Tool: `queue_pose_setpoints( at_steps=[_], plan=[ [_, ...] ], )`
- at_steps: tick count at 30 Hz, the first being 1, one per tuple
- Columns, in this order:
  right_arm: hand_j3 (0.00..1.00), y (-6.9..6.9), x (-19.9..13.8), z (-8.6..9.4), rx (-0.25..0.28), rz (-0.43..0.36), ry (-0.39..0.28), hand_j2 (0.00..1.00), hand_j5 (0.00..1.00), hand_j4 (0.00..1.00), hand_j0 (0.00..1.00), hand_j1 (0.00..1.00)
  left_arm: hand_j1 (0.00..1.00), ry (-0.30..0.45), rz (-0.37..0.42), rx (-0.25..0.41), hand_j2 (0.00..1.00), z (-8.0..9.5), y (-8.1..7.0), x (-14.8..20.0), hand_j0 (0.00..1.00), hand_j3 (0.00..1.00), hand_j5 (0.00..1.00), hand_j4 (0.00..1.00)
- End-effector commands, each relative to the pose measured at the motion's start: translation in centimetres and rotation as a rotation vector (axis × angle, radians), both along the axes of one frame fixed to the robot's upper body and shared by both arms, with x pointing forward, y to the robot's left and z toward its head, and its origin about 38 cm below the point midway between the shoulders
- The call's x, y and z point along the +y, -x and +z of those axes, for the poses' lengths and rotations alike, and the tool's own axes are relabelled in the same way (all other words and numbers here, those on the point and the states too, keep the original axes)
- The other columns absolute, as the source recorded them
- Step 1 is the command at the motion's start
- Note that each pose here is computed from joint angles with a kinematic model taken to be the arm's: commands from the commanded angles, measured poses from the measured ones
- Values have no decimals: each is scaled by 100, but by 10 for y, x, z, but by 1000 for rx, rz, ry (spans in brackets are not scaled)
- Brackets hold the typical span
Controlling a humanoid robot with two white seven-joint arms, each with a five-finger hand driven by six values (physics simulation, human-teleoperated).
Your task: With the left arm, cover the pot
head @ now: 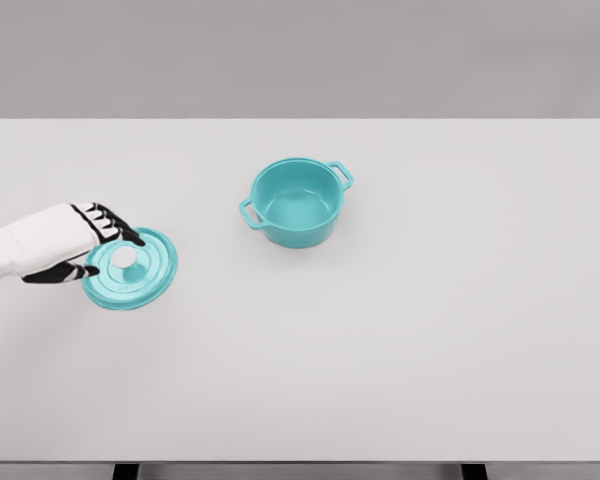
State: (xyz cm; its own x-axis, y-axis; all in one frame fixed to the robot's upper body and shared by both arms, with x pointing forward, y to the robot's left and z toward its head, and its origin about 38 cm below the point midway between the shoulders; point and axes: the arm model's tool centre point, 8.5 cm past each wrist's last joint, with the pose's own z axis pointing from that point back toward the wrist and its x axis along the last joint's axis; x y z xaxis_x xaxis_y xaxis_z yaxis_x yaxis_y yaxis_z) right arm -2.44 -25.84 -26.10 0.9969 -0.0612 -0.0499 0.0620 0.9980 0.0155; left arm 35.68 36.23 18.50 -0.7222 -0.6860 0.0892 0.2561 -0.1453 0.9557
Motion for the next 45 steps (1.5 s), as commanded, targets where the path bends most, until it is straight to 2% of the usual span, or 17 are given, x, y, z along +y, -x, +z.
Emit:
queue_pose_setpoints(
  at_steps=[1,8,11,32,40,45],
  plan=[
    [100,0,0,0,0,0,0,100,100,100,100,100,76,-1,-5,9,76,-4,1,-2,76,76,76,76],
    [100,0,0,0,0,0,0,100,100,100,100,100,76,3,3,6,76,-10,-3,-5,76,76,76,76],
    [100,0,0,0,0,0,0,100,100,100,100,100,76,-1,19,-1,76,-13,-8,-4,76,76,76,76],
    [100,0,0,0,0,0,0,100,100,100,100,100,77,-10,42,11,77,-36,-17,-11,77,77,77,77],
    [100,0,0,0,0,0,0,100,100,100,100,100,76,-13,59,21,76,-43,-19,-9,76,76,76,76],
    [100,0,0,0,0,0,0,100,100,100,100,100,71,-19,63,18,71,-44,-21,-8,71,71,71,71]
  ],
)
